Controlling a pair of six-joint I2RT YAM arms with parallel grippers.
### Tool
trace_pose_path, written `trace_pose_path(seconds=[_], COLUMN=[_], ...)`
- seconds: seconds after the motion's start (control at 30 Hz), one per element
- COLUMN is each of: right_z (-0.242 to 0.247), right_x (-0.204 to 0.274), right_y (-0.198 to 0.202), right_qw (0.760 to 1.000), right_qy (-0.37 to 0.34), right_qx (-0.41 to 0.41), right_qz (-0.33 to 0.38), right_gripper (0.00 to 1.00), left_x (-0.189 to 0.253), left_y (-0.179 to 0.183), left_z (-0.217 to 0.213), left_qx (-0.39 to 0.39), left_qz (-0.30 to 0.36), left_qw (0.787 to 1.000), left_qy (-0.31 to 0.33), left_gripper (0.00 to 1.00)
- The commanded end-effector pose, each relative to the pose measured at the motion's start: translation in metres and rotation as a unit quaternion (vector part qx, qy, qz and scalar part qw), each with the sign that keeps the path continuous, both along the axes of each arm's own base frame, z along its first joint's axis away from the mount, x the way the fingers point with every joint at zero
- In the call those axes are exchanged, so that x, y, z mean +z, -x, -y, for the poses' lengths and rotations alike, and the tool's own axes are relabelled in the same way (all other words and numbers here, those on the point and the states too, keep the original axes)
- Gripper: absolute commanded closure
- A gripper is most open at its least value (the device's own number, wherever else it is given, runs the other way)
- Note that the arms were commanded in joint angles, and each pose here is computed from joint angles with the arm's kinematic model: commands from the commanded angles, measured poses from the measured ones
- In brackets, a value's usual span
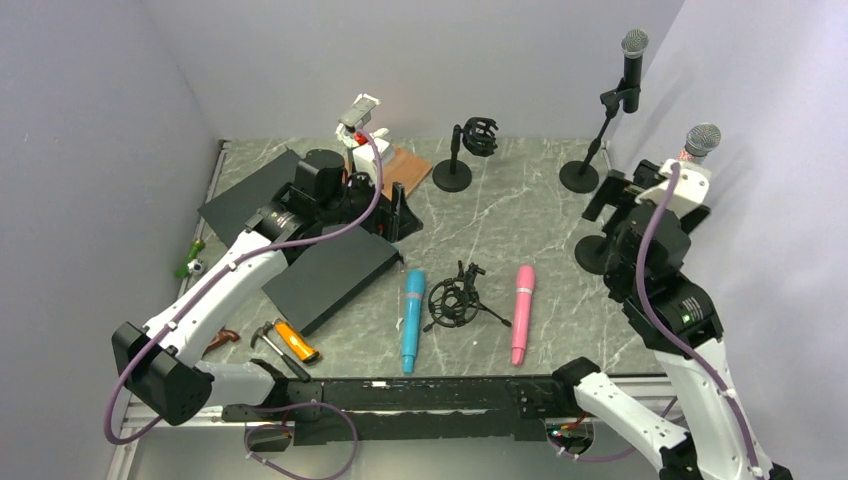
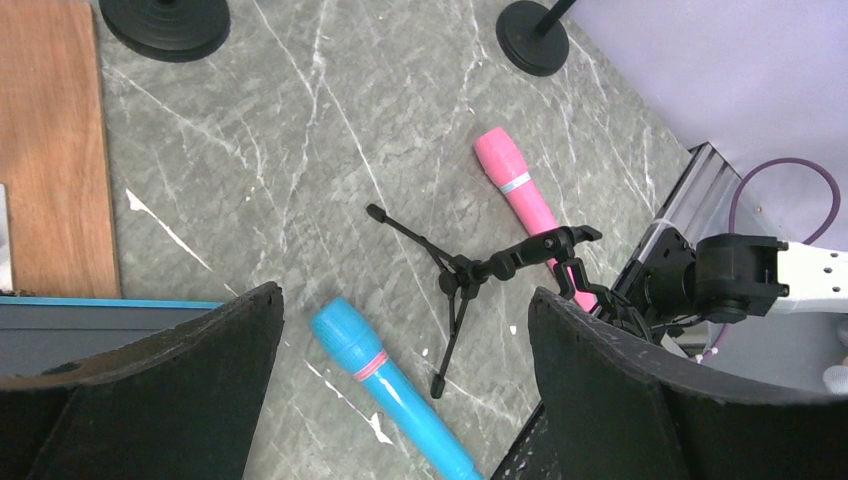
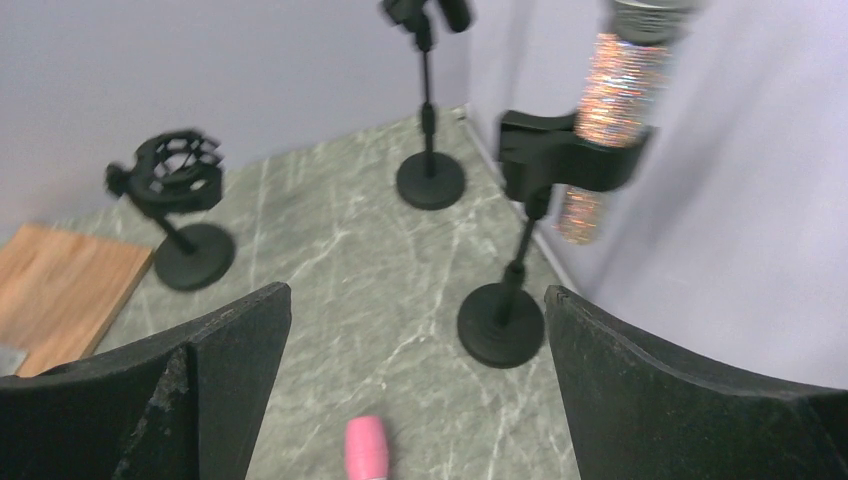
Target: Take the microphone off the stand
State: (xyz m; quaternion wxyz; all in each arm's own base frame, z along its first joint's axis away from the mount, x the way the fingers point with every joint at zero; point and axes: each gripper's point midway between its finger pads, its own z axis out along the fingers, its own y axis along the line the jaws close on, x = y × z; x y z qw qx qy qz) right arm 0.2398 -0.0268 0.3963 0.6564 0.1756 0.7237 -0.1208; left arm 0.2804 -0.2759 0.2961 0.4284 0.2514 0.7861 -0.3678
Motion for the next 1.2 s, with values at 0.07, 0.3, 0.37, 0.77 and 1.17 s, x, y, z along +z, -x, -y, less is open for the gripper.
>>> trace_pose_path(seconds=[0.07, 0.3, 0.37, 0.77, 1.17], right_z=[0.05, 0.079, 0.095, 0.131, 0.166], right_x=[-0.002, -0.019, -0.022, -0.006, -0.01], right_y=[0.022, -0.016, -0.027, -0.075, -0.115], right_qw=[0.982, 0.966, 0.966, 0.963, 0.956], right_qy=[0.04, 0.044, 0.032, 0.042, 0.068], right_qx=[-0.182, -0.251, -0.253, -0.266, -0.286], right_qz=[-0.007, -0.044, -0.042, -0.002, 0.005], right_gripper=[0.01, 0.02, 0.03, 0.01, 0.1], left_x=[0.016, 0.02, 0.02, 0.014, 0.015], left_y=[0.007, 0.01, 0.011, 0.007, 0.008], left_z=[0.007, 0.007, 0.008, 0.007, 0.008], left_qx=[-0.018, -0.021, -0.022, -0.016, -0.022], left_qz=[0.022, 0.026, 0.027, 0.026, 0.024], left_qw=[0.999, 0.999, 0.999, 0.999, 0.999], left_qy=[0.021, 0.025, 0.025, 0.015, 0.018], left_gripper=[0.04, 0.03, 0.03, 0.03, 0.02])
